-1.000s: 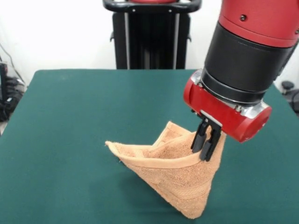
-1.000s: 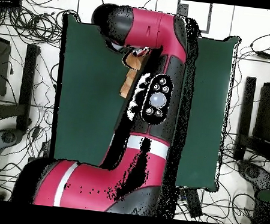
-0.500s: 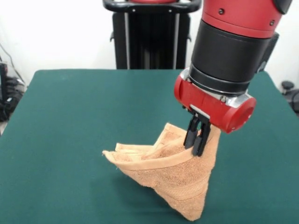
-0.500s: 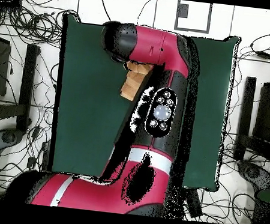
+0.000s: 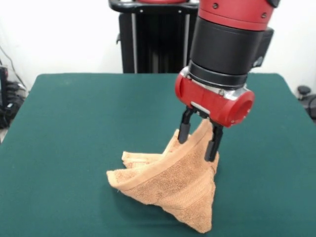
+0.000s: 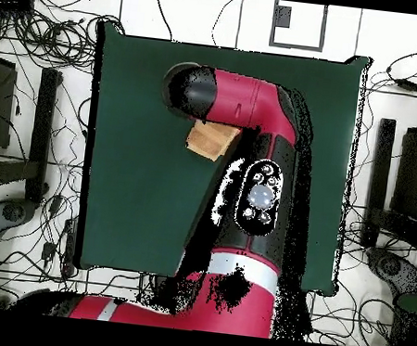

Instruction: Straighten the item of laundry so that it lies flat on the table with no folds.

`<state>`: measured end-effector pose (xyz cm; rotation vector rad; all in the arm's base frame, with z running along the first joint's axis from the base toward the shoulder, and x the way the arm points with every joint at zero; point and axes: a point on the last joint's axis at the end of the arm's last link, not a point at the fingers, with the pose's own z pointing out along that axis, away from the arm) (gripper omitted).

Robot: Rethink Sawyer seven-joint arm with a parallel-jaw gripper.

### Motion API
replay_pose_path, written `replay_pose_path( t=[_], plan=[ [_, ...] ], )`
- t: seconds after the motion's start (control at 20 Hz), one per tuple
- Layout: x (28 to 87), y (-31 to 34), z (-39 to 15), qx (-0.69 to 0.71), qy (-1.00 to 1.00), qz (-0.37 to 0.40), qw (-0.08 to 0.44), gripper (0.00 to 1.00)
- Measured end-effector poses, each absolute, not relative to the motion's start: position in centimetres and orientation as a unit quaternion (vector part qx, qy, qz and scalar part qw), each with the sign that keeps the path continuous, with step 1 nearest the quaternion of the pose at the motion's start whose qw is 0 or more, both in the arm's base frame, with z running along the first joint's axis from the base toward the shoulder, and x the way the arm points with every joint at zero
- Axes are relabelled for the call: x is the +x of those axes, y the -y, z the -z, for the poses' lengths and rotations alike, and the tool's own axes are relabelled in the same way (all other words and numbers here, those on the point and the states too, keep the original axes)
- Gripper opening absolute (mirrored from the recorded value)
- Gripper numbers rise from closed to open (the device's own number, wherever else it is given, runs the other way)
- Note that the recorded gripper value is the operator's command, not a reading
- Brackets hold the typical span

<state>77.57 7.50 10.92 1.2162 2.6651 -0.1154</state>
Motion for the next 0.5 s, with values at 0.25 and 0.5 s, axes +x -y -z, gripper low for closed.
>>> replay_pose_path(
  t=[0.25, 0.5],
  plan=[
    [75.8, -6.1, -10.5, 0.407, -0.906, 0.041, 0.108, 1.00],
    [74.1, -4.6, -10.1, 0.398, -0.910, 0.049, 0.101, 1.00]
  ],
)
